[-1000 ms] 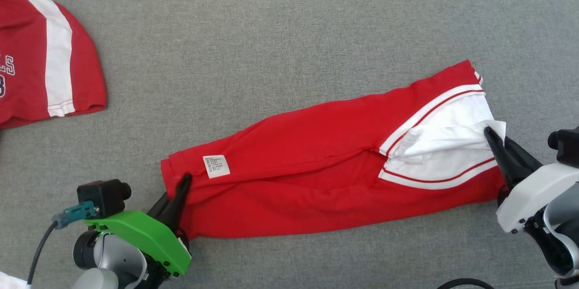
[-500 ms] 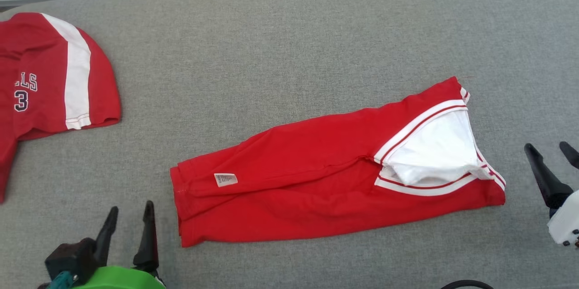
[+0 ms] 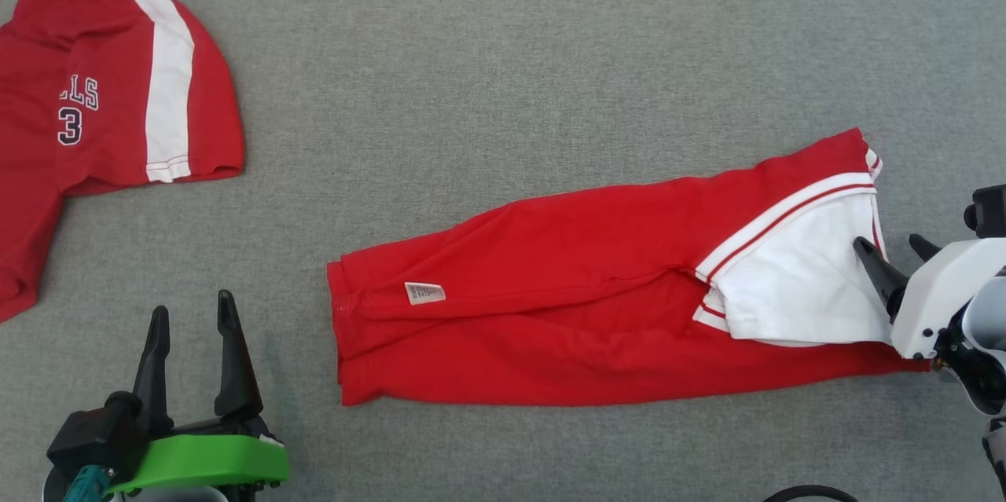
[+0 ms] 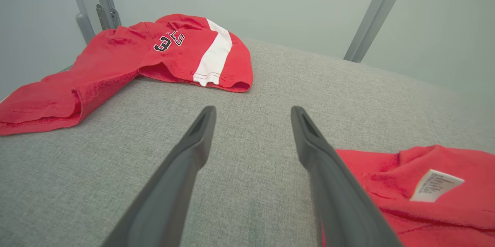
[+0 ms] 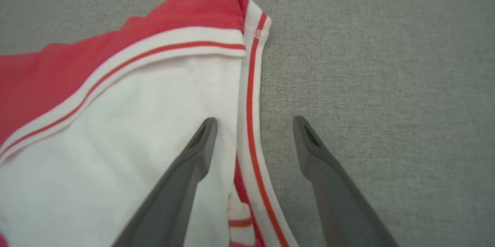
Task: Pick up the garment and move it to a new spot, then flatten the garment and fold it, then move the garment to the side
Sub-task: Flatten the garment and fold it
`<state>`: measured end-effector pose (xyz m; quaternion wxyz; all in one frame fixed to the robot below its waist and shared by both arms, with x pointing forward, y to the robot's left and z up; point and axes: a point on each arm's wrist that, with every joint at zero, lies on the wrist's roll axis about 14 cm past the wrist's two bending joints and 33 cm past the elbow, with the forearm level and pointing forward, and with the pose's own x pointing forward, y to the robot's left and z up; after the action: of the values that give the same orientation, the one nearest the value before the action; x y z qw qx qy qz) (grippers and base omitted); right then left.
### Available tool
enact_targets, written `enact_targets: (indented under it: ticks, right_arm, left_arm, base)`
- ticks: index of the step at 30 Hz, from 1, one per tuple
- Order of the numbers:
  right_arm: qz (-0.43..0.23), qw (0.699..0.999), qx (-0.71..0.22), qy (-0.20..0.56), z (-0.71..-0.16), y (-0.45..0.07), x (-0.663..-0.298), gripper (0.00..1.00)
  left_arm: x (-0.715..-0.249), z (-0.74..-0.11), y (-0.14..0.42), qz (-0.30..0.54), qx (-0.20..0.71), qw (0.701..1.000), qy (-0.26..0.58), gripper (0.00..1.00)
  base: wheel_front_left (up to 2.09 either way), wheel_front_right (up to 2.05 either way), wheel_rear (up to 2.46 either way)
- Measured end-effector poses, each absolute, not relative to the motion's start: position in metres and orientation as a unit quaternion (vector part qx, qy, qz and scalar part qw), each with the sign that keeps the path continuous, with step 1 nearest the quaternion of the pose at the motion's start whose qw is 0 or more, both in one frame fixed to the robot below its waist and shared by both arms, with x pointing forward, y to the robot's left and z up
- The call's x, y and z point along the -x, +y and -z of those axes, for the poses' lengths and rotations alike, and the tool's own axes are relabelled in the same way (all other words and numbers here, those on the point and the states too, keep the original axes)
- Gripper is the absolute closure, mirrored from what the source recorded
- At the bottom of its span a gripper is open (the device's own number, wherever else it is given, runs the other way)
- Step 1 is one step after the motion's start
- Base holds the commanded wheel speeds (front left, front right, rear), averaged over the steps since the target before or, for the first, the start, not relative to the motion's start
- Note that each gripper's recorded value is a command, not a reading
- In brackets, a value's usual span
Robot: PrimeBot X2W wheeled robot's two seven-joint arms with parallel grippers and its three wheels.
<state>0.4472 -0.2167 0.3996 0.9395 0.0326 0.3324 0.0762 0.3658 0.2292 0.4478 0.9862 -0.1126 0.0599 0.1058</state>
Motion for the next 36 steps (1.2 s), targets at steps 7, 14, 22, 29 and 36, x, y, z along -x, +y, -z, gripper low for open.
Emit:
enact_targets:
  ticks: [7, 14, 22, 29, 36]
  right_arm:
    - [-0.077, 0.917, -0.064, 0.387, -0.366, -0.206, -0.457, 0.0]
    - [-0.076, 0.895, -0.141, 0.416, -0.363, -0.199, -0.452, 1.0]
    - [0.007, 0.898, -0.182, 0.4, -0.371, -0.262, -0.44, 1.0]
    - [0.132, 0.915, -0.181, 0.337, -0.411, -0.363, -0.427, 1.0]
    - [0.083, 0.947, -0.145, 0.275, -0.469, -0.355, -0.438, 1.0]
  left_arm:
    - [-0.361, -0.444, 0.237, -0.114, 0.121, 0.985, 0.054, 0.0]
    - [-0.355, -0.437, 0.243, -0.11, 0.122, 0.985, 0.06, 0.0]
    - [-0.355, -0.433, 0.243, -0.106, 0.125, 0.985, 0.061, 0.0]
    - [-0.352, -0.431, 0.244, -0.105, 0.122, 0.985, 0.065, 0.0]
    - [-0.345, -0.426, 0.241, -0.096, 0.116, 0.986, 0.074, 0.0]
  base:
    - [0.0, 0.0, 0.0]
    - [0.0, 0.0, 0.0]
    - [0.0, 0.0, 0.0]
    - [0.0, 0.0, 0.0]
    - [0.0, 0.0, 0.0]
